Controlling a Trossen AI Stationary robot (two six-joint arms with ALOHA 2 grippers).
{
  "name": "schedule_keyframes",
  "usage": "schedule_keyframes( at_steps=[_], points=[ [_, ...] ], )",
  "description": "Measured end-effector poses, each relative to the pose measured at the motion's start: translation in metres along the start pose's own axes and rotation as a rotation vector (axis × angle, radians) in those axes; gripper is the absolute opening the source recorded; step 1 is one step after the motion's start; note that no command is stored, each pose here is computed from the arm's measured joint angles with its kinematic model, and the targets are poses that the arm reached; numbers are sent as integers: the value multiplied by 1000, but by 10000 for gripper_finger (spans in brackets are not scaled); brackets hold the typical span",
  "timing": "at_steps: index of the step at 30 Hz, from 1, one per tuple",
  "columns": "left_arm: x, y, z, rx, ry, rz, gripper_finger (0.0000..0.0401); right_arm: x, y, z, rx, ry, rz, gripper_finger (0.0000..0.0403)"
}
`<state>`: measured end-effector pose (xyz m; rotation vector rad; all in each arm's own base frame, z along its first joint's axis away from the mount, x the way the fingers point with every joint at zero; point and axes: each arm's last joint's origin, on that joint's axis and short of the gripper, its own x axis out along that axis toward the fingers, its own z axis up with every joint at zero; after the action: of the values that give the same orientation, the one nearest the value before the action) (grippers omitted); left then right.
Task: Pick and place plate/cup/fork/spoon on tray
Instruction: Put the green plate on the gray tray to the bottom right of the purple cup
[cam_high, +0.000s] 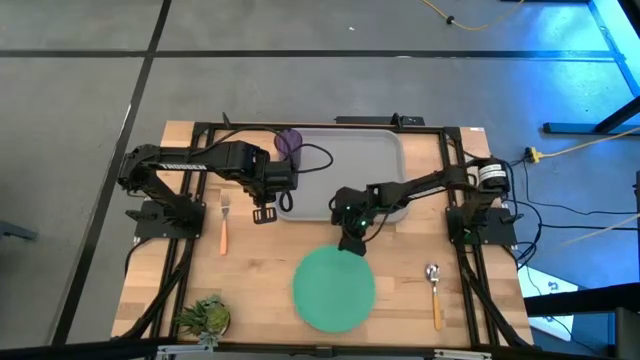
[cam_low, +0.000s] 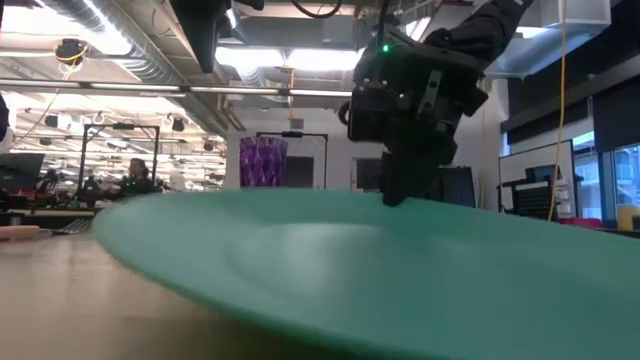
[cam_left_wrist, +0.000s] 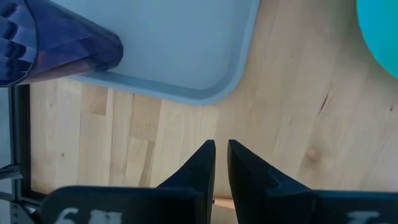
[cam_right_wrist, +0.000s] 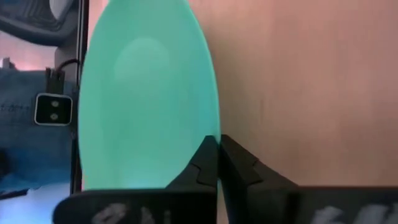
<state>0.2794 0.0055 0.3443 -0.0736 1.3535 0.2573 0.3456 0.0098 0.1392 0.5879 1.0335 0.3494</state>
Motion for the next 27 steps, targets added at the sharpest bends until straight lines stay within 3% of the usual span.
schedule_keyframes(
  at_steps=[10,16,27],
  points=[
    [0,0,0,0,0,0,37,-44,2,4,6,-45,-67,2],
    [0,0,0,0,-1,0,37,-78,-3,5,31,-95,-163,2],
    [0,0,0,-9,-2,0,37,-139,-22,8,167,-259,-247,2]
  ],
)
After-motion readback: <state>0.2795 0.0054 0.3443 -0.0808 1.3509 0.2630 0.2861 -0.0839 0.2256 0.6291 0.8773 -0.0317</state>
